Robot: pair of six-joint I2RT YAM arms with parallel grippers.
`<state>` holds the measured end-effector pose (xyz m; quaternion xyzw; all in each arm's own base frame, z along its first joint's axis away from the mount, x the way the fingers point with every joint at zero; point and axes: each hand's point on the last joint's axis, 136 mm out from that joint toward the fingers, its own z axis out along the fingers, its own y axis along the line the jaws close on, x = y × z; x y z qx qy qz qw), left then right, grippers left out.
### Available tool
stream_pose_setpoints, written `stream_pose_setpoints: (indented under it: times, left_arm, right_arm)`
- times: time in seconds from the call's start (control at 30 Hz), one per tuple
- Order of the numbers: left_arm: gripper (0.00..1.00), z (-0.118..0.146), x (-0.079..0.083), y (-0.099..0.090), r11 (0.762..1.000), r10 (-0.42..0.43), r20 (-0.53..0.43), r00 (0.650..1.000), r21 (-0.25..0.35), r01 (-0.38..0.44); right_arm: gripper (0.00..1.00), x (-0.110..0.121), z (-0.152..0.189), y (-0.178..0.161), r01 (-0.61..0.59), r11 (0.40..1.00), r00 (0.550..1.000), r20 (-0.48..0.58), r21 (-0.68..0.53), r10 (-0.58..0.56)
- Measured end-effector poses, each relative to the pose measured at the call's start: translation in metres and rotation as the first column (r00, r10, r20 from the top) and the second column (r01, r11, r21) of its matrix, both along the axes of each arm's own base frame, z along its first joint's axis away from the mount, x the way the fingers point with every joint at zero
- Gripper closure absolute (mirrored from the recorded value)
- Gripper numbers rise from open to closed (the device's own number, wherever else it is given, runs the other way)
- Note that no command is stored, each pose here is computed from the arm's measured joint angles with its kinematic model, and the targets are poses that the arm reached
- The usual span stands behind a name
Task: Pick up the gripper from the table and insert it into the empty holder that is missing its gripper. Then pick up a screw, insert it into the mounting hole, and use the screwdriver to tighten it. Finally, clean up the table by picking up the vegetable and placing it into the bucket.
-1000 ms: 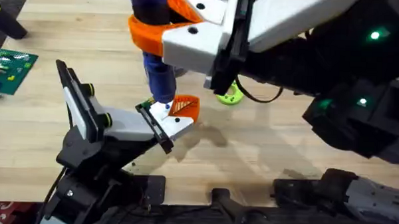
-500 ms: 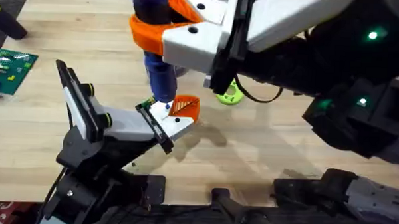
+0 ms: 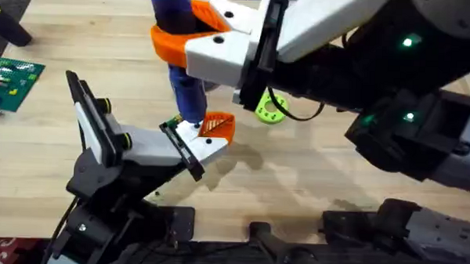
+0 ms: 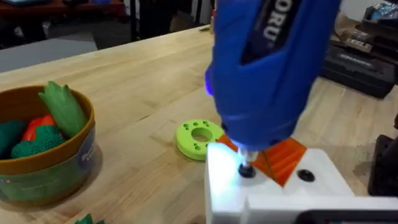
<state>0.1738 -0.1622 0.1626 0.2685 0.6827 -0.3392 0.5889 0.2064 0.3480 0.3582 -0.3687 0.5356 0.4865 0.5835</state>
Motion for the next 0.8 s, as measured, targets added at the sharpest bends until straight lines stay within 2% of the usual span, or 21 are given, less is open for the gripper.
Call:
stream_pose_setpoints:
  times: [0.5, 0.8]
  left_arm:
    - [0.993, 0.001, 0.0, 0.0, 1.0, 0.0, 0.003, 1.0, 0.0, 0.0]
    - [0.993, 0.0, 0.0, 0.0, 1.0, -0.001, 0.002, 1.0, 0.0, 0.001]
  right_arm:
    - [0.954, -0.001, 0.004, -0.001, -0.004, 1.0, 1.0, 0.006, 0.019, 0.004]
    - [0.954, -0.014, 0.047, -0.016, -0.02, 0.987, 0.998, 0.063, 0.159, 0.011]
